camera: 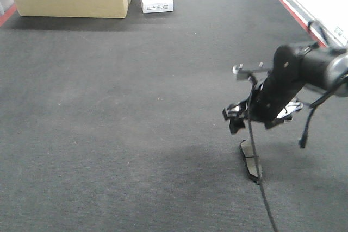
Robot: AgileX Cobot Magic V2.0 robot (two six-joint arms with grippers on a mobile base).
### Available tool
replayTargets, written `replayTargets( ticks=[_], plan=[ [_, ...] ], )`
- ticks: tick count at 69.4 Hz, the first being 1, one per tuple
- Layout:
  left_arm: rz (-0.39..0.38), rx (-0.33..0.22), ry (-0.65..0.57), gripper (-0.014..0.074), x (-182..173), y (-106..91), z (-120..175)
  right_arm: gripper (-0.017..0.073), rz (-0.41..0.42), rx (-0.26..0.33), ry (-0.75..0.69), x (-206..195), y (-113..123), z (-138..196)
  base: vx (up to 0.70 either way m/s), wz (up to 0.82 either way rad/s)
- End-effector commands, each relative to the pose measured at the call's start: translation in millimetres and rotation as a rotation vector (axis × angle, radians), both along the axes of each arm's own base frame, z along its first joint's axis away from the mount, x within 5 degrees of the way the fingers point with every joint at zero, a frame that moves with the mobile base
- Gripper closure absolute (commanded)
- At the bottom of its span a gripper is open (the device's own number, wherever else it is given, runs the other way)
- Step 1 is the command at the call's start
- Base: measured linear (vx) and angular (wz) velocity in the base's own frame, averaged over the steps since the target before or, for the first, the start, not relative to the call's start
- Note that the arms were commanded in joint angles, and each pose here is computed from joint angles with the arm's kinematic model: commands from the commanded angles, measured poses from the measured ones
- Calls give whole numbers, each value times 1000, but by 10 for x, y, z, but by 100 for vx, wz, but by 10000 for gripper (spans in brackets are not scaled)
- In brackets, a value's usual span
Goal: Move and align brake pads A on conveyor
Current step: 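Lower the right gripper and release its brake pad onto the belt, then raise the open right gripper away from the placed pad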
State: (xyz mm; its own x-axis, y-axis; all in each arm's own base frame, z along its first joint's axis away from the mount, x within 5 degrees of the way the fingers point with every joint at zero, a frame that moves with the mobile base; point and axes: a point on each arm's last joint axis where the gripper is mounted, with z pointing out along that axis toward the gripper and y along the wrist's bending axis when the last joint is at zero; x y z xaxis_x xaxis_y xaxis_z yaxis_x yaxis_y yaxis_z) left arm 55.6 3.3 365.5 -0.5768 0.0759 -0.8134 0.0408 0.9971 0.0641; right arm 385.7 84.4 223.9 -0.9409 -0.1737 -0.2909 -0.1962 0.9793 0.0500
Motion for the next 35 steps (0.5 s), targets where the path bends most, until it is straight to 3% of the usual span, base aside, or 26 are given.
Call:
replayTargets(
  ticks=[1, 35],
  plan=[
    [-8, -7, -98, 599, 36, -7, 121, -47, 6, 25, -144, -93, -37, 520, 0, 0],
    [-8, -7, -98, 599, 36, -7, 121, -32, 57, 58, -446, -853, -189, 1703, 0, 0]
  ],
)
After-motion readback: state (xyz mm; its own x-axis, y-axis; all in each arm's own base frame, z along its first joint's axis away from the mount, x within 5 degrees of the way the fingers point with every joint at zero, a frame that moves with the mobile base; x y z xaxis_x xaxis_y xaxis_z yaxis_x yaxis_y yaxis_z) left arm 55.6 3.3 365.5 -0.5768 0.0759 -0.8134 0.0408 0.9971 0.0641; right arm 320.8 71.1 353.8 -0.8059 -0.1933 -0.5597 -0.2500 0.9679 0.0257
